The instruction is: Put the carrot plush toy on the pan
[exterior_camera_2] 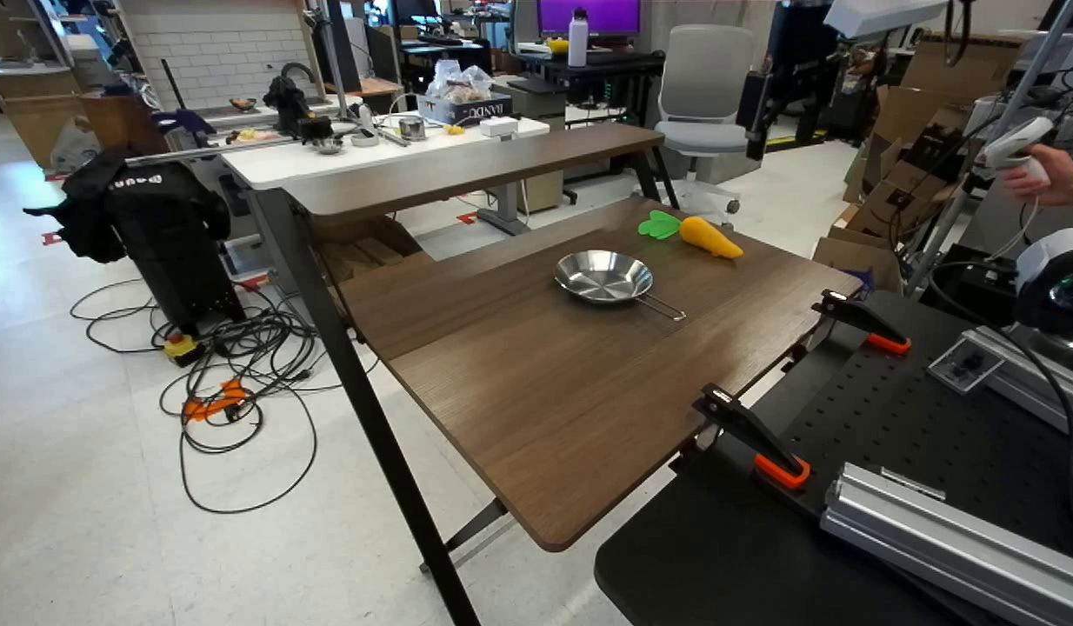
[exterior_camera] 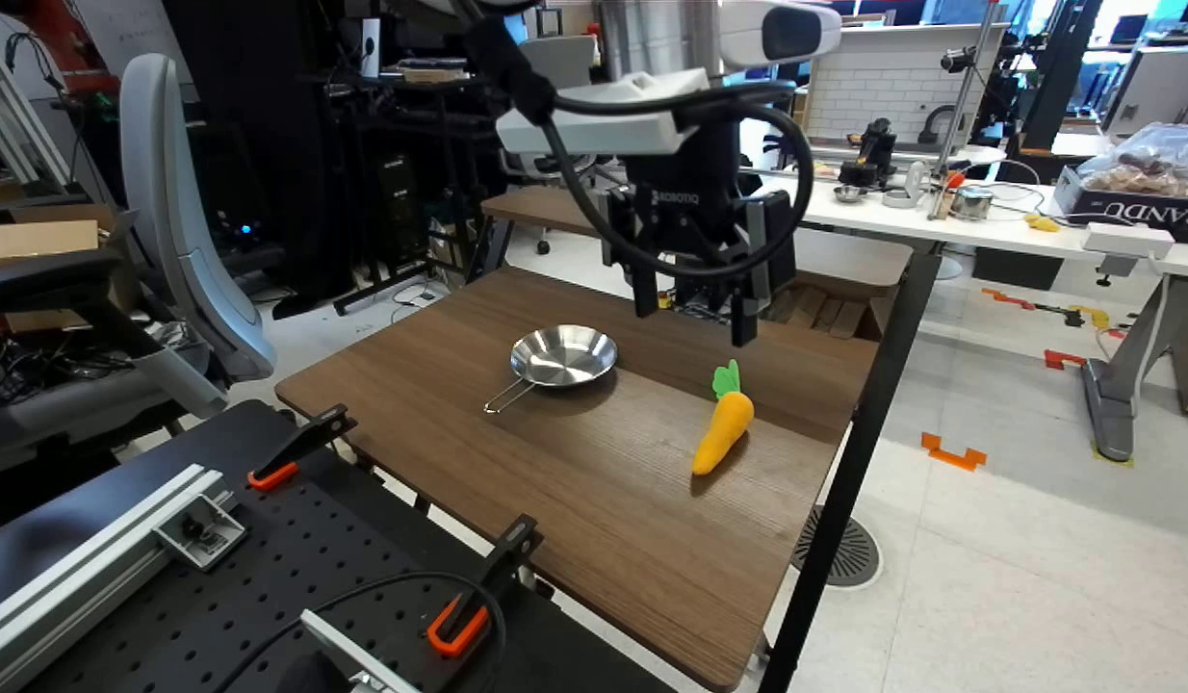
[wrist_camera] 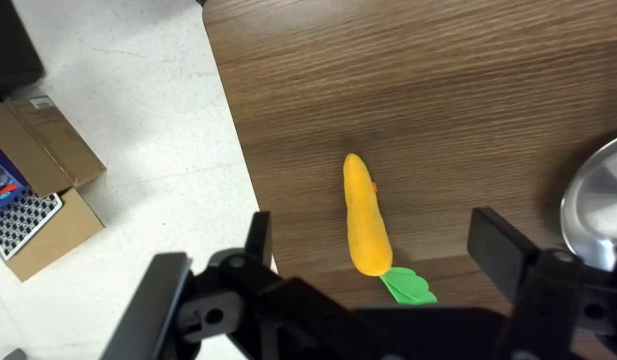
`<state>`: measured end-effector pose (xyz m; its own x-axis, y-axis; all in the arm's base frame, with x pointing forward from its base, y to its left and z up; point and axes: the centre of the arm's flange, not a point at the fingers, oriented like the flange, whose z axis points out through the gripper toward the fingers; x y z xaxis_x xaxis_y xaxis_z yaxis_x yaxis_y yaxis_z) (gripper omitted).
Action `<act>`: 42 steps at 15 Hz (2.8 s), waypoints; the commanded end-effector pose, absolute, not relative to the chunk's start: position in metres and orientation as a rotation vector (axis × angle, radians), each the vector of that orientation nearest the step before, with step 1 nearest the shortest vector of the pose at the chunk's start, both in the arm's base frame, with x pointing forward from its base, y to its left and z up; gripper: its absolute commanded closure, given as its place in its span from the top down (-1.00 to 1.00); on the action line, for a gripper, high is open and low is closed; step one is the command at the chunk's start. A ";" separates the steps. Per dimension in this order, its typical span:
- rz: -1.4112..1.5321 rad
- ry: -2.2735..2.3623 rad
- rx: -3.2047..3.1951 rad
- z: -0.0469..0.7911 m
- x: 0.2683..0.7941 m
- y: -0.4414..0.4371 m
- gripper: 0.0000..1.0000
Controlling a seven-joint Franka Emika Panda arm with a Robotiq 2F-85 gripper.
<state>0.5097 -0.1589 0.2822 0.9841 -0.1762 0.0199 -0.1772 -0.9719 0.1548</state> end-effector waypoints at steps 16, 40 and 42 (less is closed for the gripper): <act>0.017 0.079 2.978 0.166 0.612 -0.160 1.00; 0.109 0.133 2.985 0.144 0.599 -0.154 -0.98; 0.127 0.146 2.996 0.159 0.599 -0.147 -0.94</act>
